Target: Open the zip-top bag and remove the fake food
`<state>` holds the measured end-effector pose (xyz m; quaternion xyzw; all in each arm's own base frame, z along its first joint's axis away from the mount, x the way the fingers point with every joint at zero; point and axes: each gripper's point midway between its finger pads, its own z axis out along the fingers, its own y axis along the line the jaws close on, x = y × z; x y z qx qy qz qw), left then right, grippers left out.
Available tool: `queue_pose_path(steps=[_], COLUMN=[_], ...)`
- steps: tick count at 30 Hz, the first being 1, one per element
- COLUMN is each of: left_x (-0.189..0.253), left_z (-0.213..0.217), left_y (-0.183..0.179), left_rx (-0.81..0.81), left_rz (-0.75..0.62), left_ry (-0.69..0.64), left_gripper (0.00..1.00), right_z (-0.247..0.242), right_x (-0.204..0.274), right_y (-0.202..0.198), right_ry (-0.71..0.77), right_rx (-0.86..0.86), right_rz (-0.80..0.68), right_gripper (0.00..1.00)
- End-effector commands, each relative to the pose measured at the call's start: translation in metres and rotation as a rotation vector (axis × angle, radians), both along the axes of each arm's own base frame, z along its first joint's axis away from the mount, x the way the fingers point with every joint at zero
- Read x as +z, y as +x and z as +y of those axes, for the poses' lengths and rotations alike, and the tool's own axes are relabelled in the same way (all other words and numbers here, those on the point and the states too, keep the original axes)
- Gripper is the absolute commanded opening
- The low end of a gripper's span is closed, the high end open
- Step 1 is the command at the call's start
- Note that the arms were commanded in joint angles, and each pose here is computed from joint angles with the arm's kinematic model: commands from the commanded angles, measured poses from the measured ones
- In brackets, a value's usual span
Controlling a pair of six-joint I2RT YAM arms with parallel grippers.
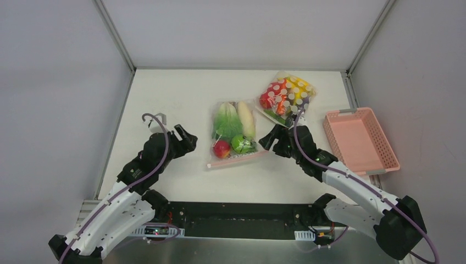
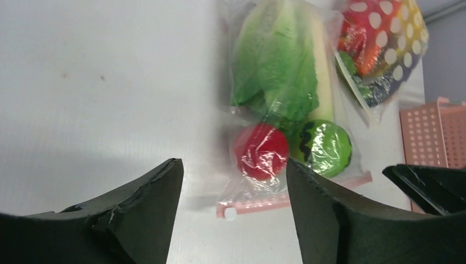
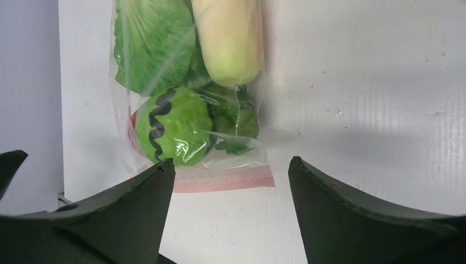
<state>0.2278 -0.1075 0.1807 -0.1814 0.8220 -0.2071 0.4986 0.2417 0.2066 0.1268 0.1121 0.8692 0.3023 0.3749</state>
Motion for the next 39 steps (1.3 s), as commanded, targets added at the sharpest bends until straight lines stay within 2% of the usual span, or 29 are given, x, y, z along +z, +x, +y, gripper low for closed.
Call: queue_pose_path(steps=[1, 2, 3, 5, 11, 20, 28, 39], left_x=[0.013, 0.015, 0.014, 0.011, 0.004, 0.006, -0.008, -0.030], left_z=[-0.035, -0.044, -0.051, -0.064, -0.089, -0.127, -0.163, -0.188], left_y=[-0.005, -0.005, -0.007, -0.010, -0.014, -0.011, -0.008, 0.000], left_rx=[-0.301, -0.360, -0.412, -0.506, -0.668, -0.799, -0.850, -0.833], left_rz=[0.012, 0.019, 0.037, 0.074, 0.093, 0.034, 0.007, -0.022], left_ry=[0.130, 0.141, 0.159, 0.217, 0.520, 0.871, 1.248, 1.420], left_gripper=[0.83, 0.95, 0.98, 0.99, 0.98, 0.97, 0.95, 0.86], right_z=[-0.008, -0.008, -0.009, -0.010, -0.027, -0.062, -0.088, -0.106], right_x=[0.018, 0.019, 0.018, 0.018, 0.021, 0.032, 0.053, 0.065], right_y=[-0.002, -0.002, -0.002, -0.002, -0.003, -0.005, -0.009, -0.015], right_ry=[-0.111, -0.124, -0.136, -0.157, -0.196, -0.202, -0.181, -0.179], right_rx=[0.053, 0.062, 0.067, 0.071, 0.015, -0.152, -0.256, -0.314], right_rz=[-0.015, -0.011, -0.005, 0.003, -0.007, -0.073, -0.162, -0.209], right_gripper=[0.81, 0.82, 0.83, 0.86, 0.93, 0.98, 1.00, 1.00])
